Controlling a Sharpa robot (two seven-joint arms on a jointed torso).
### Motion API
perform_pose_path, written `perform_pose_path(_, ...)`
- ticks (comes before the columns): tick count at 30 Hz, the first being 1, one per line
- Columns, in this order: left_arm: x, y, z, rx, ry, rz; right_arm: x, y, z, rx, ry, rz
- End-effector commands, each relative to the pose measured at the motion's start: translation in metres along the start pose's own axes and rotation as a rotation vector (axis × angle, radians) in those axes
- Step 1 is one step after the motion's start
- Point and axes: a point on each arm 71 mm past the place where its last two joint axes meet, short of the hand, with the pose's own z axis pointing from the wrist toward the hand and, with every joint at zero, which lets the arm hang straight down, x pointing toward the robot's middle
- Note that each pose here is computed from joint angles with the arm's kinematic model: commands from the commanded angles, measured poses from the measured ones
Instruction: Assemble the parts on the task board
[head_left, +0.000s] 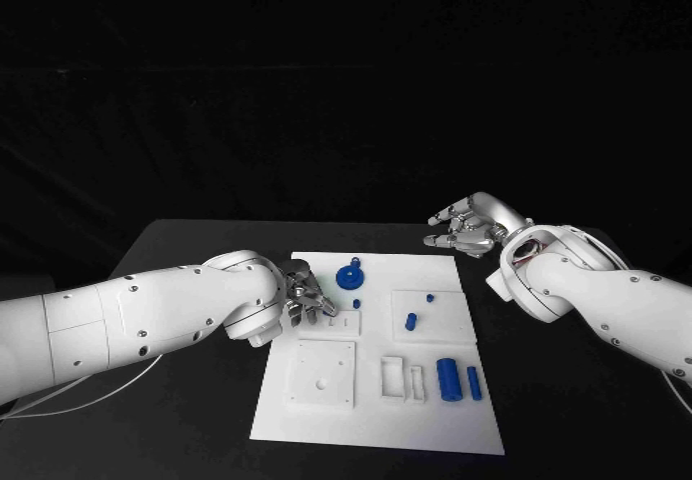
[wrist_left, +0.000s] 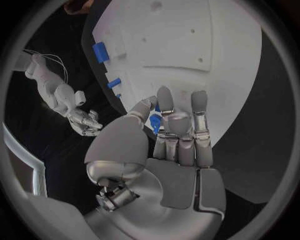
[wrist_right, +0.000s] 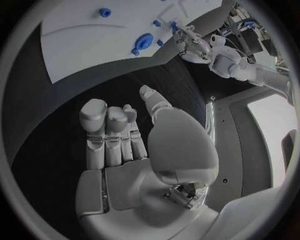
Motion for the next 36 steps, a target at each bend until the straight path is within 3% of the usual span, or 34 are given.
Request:
perform_pose_path(1, 0.0082, 0.0021, 0.0004, -0.016, 0.052, 0.029, 0.0010, -0.0002, 0.0003, 0.004, 0.011, 0.000)
perform_pose_path(26, 0.0127, 0.0057, -0.0053, -0.022, 0.110, 0.035, 0.0033, -0.0006, 0.0018, 0.012, 0.025, -0.002)
perform_pose_path(36, 0.0125, 0.0052, -0.0046, -0.026, 0.107, 0.062, 0.0035, -0.0009, 0.0020, 0.013, 0.026, -0.002)
